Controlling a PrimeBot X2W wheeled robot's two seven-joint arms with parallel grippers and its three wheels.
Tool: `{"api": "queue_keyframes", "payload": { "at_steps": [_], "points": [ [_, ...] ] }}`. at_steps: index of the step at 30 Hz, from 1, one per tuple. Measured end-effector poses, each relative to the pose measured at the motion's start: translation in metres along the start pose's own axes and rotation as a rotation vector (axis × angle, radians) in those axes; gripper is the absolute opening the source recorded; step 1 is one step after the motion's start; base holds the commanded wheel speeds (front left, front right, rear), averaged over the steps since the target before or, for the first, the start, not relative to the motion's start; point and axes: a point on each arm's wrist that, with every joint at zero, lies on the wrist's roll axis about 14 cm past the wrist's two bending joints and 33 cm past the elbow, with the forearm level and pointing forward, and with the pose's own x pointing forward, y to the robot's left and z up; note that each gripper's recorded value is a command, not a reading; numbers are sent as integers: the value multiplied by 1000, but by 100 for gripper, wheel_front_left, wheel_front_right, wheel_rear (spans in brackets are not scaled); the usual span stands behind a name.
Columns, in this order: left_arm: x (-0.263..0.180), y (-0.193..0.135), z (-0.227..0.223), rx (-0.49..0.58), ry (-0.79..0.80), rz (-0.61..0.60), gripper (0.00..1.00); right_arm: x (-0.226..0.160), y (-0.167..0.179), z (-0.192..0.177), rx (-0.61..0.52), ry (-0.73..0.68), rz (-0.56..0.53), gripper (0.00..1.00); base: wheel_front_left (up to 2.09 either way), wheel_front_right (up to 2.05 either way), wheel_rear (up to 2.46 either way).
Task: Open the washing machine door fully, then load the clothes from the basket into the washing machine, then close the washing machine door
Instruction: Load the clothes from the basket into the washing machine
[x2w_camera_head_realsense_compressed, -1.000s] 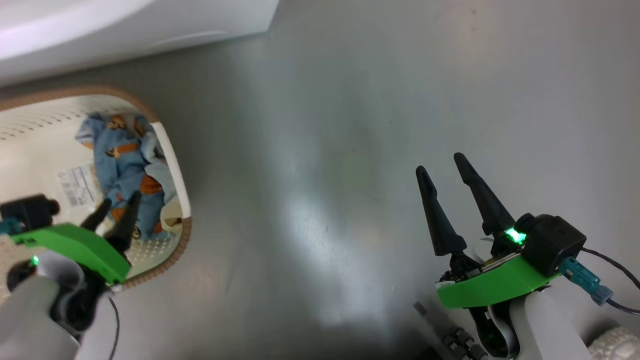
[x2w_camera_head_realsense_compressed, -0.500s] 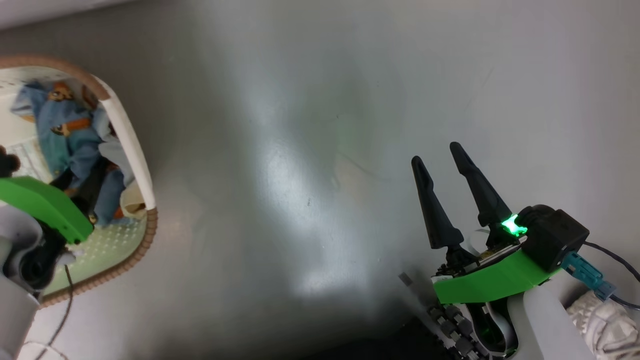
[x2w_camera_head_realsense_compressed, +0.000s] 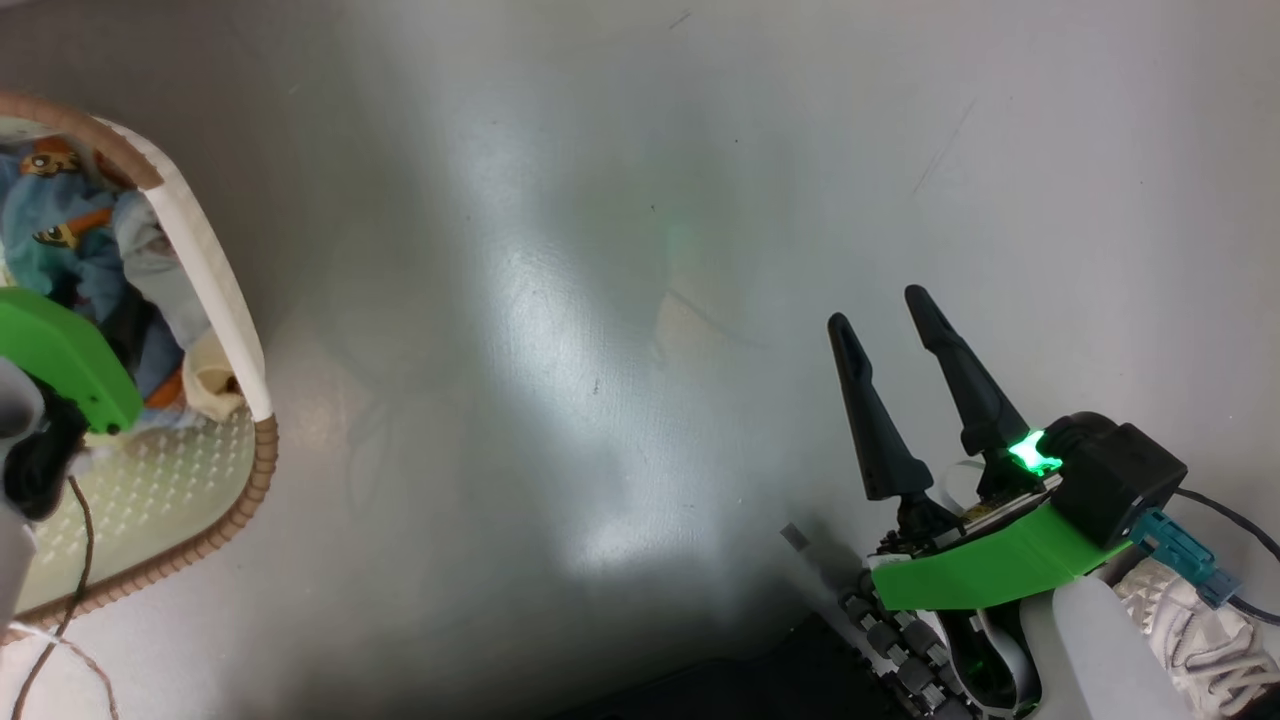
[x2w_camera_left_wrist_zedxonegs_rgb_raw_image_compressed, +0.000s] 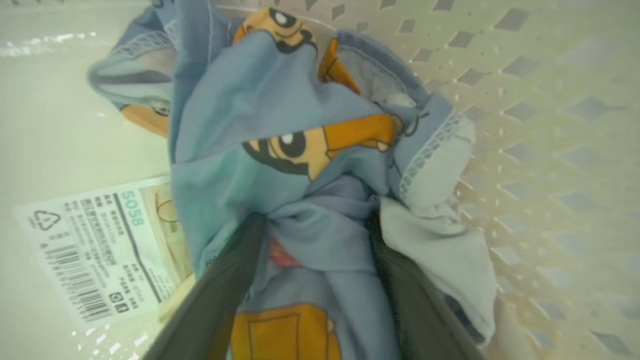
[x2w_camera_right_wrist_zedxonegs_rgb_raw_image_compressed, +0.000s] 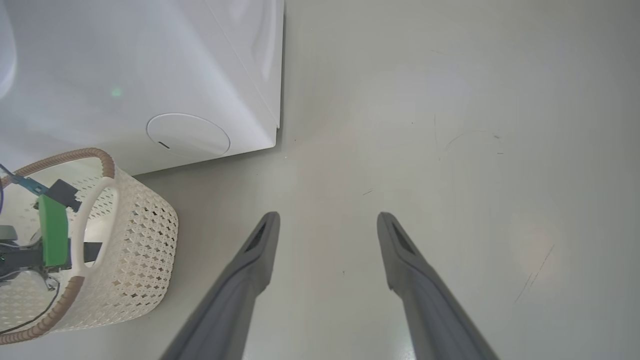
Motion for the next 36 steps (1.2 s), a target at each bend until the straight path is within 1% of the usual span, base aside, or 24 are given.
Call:
{"api": "queue_keyframes", "payload": {
  "at_steps": [1,2,7,13,18,28,36],
  "points": [
    [1,0,1,10,-4,7,72,0,-1,0,0,-1,-2,100,0,0,0],
    [1,0,1,20,-3,13,0,-1,-1,0,0,-1,-3,100,0,0,0],
    [-1,8,-1,72,-9,55,0,-2,-2,6,-1,-14,-7,100,0,0,0],
    [-13,20,14,80,-99,108,0,-1,0,23,-2,-58,0,100,0,0,0],
    [-31,12,18,72,-183,109,0,-3,5,40,-2,-102,12,100,0,0,0],
    [-83,-2,30,30,-318,112,0,-7,25,76,-15,-196,69,100,0,0,0],
    [-138,-17,73,3,-507,89,0,-14,46,103,-28,-265,124,100,0,0,0]
  ]
}}
